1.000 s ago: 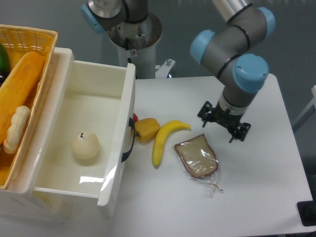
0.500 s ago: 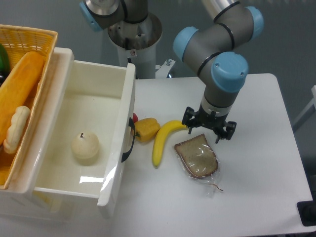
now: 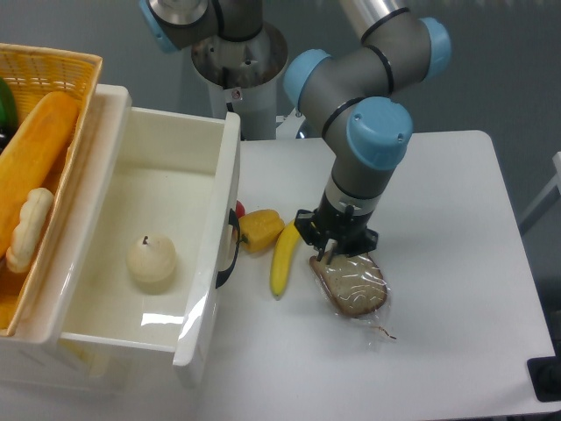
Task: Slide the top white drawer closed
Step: 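Move the gripper toward the open white drawer's front panel, then push the drawer front with the gripper into the cabinet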
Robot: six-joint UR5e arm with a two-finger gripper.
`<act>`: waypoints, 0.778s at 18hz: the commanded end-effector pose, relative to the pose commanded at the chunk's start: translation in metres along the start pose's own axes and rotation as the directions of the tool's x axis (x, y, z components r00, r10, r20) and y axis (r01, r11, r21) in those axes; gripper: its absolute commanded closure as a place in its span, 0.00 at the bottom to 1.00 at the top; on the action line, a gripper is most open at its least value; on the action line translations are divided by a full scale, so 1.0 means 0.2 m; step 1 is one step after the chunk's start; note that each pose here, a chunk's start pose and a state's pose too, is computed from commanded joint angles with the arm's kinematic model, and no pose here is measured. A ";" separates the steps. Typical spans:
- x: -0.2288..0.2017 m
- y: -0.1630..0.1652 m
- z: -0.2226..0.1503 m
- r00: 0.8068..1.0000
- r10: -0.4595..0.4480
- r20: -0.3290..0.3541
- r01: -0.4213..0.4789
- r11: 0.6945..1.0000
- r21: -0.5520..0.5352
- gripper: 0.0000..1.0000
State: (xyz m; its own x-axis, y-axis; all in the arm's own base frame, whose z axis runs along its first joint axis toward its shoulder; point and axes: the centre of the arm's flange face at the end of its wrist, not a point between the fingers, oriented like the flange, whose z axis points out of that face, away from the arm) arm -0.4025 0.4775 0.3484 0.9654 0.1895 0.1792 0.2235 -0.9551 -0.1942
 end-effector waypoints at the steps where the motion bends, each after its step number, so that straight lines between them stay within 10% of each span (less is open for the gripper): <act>1: 0.03 0.00 -0.01 0.999 -0.004 -0.035 0.005 1.000 0.018 0.98; 14: 0.08 -0.01 0.00 0.952 -0.075 -0.298 0.113 0.987 0.113 0.98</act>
State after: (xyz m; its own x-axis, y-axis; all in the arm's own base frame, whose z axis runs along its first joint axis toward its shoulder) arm -0.3867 0.4827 0.3513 0.8621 0.1839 0.4722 0.3448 -0.8958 -0.2805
